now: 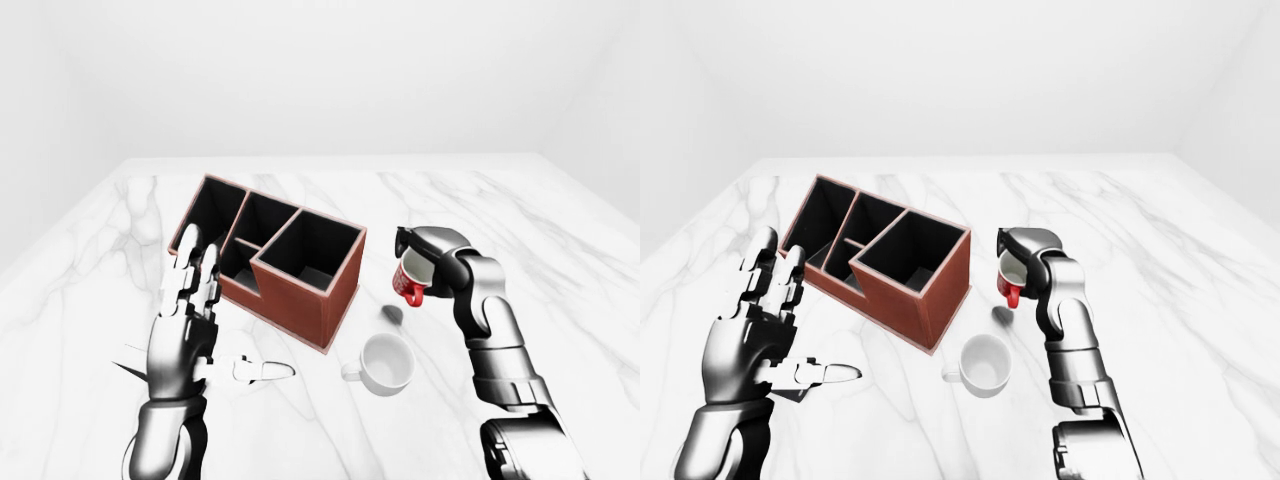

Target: Pick up the red mug and place it to the right of the caddy.

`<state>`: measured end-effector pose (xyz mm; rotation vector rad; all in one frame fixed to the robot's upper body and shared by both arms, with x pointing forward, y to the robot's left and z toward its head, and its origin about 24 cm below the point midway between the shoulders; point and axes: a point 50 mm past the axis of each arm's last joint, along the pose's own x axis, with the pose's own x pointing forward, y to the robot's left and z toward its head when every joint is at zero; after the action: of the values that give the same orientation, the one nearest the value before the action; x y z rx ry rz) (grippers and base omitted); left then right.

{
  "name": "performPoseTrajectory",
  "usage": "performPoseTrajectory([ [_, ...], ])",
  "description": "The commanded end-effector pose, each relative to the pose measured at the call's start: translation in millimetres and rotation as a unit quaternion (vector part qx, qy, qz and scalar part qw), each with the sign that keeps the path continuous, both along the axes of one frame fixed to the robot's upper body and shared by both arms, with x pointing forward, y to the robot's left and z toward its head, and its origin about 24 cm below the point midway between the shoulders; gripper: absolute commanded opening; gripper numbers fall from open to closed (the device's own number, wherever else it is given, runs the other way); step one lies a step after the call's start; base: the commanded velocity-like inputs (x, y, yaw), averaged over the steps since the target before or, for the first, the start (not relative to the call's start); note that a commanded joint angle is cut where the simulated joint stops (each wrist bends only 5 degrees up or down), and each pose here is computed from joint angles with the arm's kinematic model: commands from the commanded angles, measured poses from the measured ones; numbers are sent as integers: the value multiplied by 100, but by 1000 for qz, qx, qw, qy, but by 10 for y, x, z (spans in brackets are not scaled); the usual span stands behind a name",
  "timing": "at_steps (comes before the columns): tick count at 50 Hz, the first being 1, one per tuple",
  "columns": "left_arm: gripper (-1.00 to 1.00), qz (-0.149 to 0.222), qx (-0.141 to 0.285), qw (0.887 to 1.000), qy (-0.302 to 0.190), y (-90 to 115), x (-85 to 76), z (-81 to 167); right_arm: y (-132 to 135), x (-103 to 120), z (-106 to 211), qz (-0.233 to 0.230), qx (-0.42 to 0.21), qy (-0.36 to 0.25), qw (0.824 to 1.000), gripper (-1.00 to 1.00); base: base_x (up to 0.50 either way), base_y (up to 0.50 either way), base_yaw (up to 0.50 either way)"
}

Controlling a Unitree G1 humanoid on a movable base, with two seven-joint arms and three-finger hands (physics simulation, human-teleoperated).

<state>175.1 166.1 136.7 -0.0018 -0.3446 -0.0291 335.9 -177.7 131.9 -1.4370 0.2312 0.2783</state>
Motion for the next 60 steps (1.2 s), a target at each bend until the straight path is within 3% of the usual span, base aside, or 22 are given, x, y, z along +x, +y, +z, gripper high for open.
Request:
performPoseTrajectory([
  [1,100,0,0,1000,-5,2,-16,22,114,46,-153,20,27,37,999,-100,0,0,0],
  [42,100,-3,0,1000,-1,-12,-7,7,182,186,-527,27,89,143,985,-100,0,0,0],
  [60,100,-4,0,1000,-1,-15,-20,10,135,250,-543,13,109,124,986,-100,0,0,0],
])
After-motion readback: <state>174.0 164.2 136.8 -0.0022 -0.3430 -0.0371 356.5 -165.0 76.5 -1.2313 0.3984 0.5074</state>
